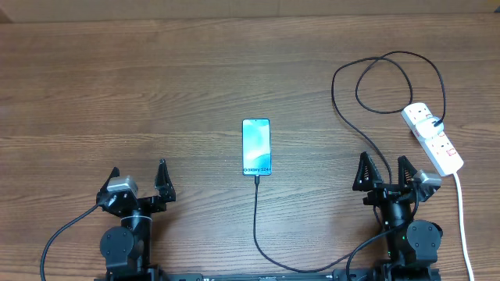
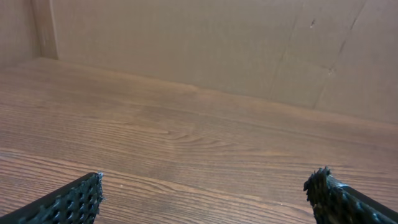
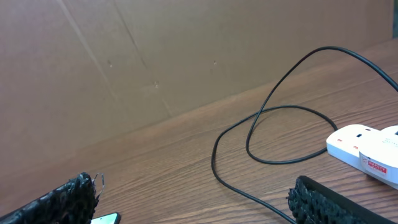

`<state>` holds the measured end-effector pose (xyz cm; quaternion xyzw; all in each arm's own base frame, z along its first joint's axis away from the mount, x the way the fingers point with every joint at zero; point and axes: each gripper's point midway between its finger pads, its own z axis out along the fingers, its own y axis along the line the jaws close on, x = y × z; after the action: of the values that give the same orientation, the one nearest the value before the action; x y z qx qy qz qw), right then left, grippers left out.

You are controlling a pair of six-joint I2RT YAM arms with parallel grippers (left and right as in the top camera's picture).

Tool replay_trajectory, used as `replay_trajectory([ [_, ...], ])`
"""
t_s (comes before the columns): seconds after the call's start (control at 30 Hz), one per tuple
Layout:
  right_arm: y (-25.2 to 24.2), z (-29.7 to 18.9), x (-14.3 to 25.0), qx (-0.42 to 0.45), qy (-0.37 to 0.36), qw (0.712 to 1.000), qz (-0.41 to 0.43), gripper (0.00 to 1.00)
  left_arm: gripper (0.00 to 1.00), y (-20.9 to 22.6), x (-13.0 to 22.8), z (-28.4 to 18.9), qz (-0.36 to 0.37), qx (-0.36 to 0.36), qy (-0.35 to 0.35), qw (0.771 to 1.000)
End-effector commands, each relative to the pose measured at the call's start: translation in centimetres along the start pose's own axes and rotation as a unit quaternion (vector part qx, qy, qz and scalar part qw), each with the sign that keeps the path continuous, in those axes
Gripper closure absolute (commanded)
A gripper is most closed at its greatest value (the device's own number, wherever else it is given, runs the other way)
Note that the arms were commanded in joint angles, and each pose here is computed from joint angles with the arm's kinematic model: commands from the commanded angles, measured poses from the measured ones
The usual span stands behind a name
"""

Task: Plug charger to phone and switch on socket

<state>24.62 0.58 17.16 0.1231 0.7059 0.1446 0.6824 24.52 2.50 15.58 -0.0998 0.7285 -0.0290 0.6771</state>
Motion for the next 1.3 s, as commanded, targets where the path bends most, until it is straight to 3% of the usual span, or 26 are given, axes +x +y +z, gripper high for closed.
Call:
replay_trajectory([
  [0.0, 0.04, 0.03, 0.23, -0.003, -0.001, 1.000, -0.001, 0.00, 0.00, -0.10, 0.29, 0.05, 0.000, 0.005, 0.005, 1.000],
  [1.27, 0.03, 0.03, 0.23, -0.003, -0.001, 1.000, -0.001, 0.00, 0.00, -0.71, 0.07, -0.04, 0.001, 0.016, 0.000, 1.000],
])
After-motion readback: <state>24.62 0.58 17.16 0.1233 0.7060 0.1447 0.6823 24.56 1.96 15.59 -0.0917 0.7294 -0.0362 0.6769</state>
